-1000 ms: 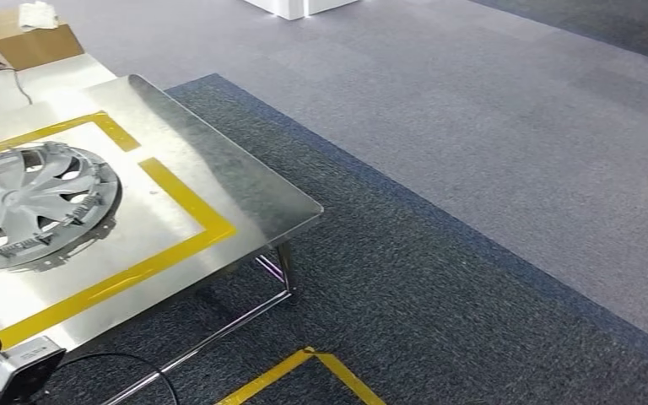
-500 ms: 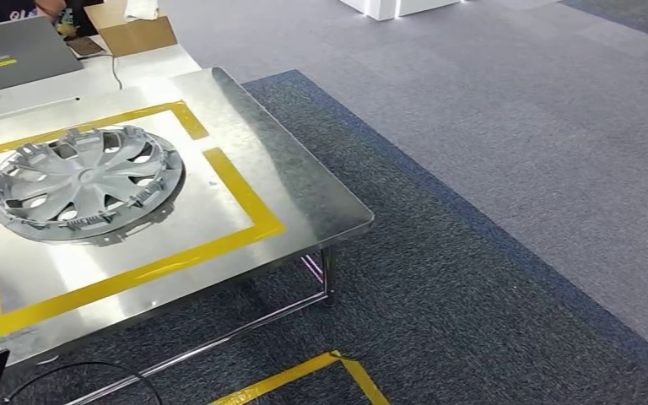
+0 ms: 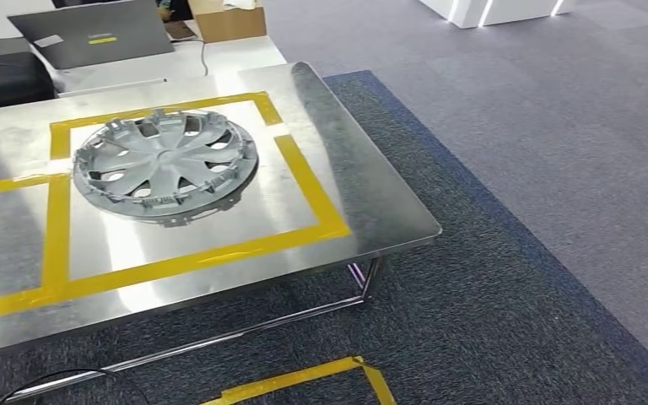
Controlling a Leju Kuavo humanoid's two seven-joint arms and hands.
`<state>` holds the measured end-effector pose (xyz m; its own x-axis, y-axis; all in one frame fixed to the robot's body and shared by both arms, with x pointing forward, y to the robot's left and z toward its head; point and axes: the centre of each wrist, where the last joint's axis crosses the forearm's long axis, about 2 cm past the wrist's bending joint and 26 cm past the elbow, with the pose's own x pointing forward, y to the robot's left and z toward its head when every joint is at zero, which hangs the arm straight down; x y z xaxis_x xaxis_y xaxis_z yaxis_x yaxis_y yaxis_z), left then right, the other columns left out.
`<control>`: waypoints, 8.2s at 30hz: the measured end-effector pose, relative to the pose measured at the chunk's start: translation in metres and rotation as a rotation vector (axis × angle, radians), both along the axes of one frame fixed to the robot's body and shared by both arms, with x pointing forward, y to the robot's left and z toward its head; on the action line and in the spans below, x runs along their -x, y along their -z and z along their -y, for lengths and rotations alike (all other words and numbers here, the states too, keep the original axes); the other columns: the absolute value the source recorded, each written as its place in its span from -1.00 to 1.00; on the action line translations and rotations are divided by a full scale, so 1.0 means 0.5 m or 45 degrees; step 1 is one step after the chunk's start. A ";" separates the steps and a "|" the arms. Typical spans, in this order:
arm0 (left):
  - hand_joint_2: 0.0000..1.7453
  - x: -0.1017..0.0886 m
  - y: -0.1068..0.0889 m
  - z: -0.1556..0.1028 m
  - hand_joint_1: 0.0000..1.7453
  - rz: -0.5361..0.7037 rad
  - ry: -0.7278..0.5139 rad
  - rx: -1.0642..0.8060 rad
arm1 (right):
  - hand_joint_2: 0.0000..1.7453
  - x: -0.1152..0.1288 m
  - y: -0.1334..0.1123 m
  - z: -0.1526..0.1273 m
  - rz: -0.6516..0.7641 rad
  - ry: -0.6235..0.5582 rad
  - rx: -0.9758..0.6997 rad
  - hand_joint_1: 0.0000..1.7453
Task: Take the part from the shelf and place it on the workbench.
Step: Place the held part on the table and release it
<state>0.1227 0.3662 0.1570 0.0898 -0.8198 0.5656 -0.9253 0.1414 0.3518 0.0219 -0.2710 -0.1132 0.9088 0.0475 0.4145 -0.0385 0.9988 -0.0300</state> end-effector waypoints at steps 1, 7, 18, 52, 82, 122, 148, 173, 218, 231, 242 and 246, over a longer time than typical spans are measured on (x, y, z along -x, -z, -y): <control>1.00 -0.004 0.003 -0.005 1.00 -0.019 -0.011 0.017 | 1.00 -0.001 0.000 0.000 0.002 -0.001 -0.004 -1.00; 1.00 -0.028 0.034 -0.050 1.00 -0.152 -0.059 0.051 | 1.00 0.005 0.000 -0.001 -0.012 -0.010 -0.040 -1.00; 1.00 -0.046 0.062 -0.105 1.00 -0.261 -0.096 0.073 | 1.00 0.003 0.000 -0.005 -0.017 -0.025 -0.069 -1.00; 1.00 -0.309 0.068 -0.250 1.00 -0.847 0.018 0.107 | 1.00 -0.027 -0.002 -0.006 0.006 -0.080 -0.113 -1.00; 1.00 -0.559 0.041 -0.087 1.00 -1.295 0.117 -0.077 | 1.00 -0.050 -0.005 -0.012 -0.011 -0.134 -0.124 -1.00; 1.00 -0.515 0.078 -0.147 -1.00 -1.286 0.035 -0.050 | -1.00 -0.041 -0.004 -0.017 -0.008 -0.135 -0.118 -1.00; -1.00 -0.490 0.081 -0.073 -1.00 -1.011 0.276 -0.176 | -1.00 -0.032 -0.003 -0.016 0.001 -0.120 -0.114 -1.00; -1.00 -0.246 0.030 0.205 -1.00 -0.383 0.670 -0.317 | -1.00 -0.007 -0.002 -0.029 -0.015 -0.046 -0.113 -1.00; -1.00 0.044 0.452 0.250 -1.00 -0.891 0.527 0.932 | -1.00 0.008 -0.002 -0.037 0.048 -0.051 -0.046 -1.00; -1.00 0.093 0.505 0.256 -1.00 -1.048 0.435 1.462 | -1.00 0.006 -0.002 -0.030 0.063 -0.098 0.146 -1.00; -1.00 0.178 0.525 0.309 -1.00 -1.565 0.440 2.077 | -1.00 -0.017 -0.004 -0.032 0.151 -0.065 0.126 -1.00; -1.00 0.183 0.526 0.307 -1.00 -1.564 0.465 2.042 | -1.00 0.000 -0.003 -0.036 0.141 -0.024 0.111 -1.00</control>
